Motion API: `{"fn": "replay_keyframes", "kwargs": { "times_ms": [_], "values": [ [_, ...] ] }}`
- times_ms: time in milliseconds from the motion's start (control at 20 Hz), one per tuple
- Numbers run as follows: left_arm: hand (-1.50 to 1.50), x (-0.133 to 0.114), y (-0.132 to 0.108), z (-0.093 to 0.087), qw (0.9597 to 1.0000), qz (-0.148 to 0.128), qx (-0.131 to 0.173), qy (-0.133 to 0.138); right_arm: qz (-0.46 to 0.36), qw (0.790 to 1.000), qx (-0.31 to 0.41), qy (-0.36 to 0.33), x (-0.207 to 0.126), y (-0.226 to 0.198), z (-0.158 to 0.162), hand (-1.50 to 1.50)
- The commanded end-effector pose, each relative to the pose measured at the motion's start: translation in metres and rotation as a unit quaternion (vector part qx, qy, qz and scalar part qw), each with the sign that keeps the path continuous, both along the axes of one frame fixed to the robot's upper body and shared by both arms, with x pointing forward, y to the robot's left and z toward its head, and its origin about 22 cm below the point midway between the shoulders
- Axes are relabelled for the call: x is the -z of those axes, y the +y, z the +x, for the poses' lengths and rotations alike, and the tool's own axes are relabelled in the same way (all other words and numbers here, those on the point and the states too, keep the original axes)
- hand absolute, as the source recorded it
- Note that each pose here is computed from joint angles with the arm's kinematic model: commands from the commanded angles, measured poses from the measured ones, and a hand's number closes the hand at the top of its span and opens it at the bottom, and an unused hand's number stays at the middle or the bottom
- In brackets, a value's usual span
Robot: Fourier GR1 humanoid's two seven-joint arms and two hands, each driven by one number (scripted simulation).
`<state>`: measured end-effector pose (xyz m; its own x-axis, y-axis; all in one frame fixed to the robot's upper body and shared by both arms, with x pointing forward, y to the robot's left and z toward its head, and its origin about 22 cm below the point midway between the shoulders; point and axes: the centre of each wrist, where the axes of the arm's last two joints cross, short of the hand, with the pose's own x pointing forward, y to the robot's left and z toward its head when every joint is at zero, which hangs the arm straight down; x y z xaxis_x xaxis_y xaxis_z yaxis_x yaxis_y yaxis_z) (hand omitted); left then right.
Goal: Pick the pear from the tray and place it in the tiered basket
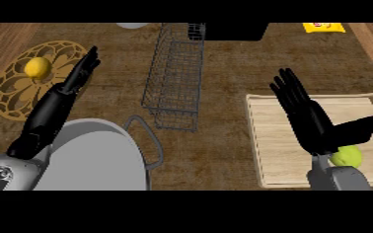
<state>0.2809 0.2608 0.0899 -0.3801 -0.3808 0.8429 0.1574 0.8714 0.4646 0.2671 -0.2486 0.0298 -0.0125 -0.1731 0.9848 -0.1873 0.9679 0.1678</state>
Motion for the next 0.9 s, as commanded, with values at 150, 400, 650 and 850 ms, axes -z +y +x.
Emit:
{"fn": "replay_keyframes", "kwargs": {
  "times_ms": [150,400,650,850],
  "values": [
    [0.0,0.05,0.029,-0.016,0.983,-0.076,-0.106,0.13,-0.063,0.982,0.18,0.001,-0.032,-0.039,0.017,1.5],
    [0.0,0.065,0.027,-0.025,0.9631,-0.127,-0.145,0.188,-0.178,0.848,0.453,0.212,0.022,-0.139,-0.029,-1.5],
    [0.0,0.066,0.031,-0.026,0.9511,-0.157,-0.134,0.23,-0.245,0.783,0.537,0.198,0.008,-0.12,-0.015,-1.5],
    [0.0,0.067,0.029,-0.024,0.9505,-0.152,-0.141,0.231,-0.354,0.761,0.487,0.242,-0.036,-0.122,0.0,-1.5]
  ]
}}
